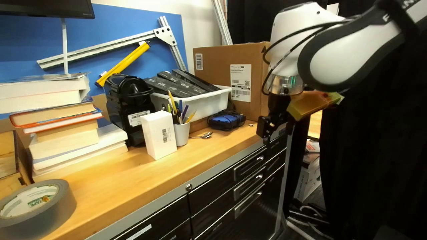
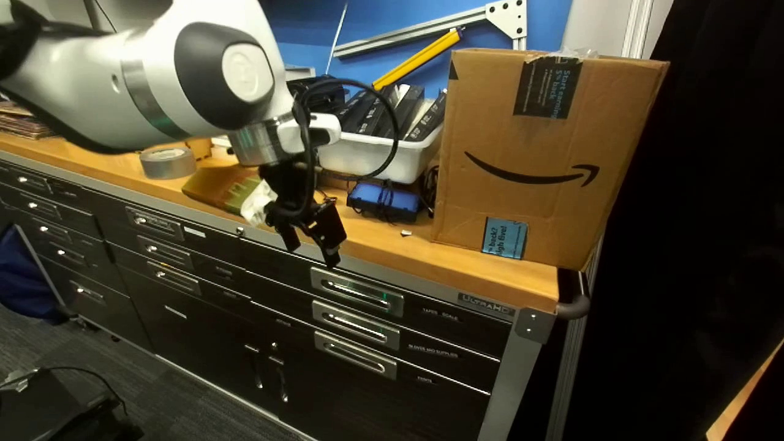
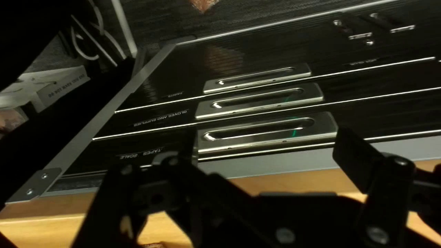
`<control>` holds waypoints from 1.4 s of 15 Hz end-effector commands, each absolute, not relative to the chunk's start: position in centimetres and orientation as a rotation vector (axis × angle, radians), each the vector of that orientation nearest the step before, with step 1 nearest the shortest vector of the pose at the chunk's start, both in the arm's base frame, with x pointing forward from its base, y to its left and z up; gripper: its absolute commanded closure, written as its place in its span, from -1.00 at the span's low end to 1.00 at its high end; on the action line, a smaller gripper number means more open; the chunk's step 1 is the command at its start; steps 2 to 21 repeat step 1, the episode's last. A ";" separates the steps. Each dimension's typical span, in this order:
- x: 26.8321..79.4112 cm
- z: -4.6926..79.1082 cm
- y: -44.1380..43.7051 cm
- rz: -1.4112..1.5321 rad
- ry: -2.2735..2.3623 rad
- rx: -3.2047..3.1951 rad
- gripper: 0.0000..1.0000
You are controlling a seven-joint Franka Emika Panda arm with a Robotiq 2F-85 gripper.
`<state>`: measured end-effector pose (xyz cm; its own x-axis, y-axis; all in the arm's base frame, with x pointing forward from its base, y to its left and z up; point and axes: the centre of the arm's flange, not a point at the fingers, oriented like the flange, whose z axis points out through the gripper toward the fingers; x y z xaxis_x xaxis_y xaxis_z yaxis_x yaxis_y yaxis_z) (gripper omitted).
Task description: Put the blue object inside the drawer.
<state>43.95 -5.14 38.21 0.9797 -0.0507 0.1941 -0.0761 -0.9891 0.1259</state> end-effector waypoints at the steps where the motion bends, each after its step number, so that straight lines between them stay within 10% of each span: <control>1: 43.6 38.4 -5.6 0.290 -0.109 2.995 -1.00; 21: 43.6 38.4 -5.6 0.290 -0.109 2.995 -1.00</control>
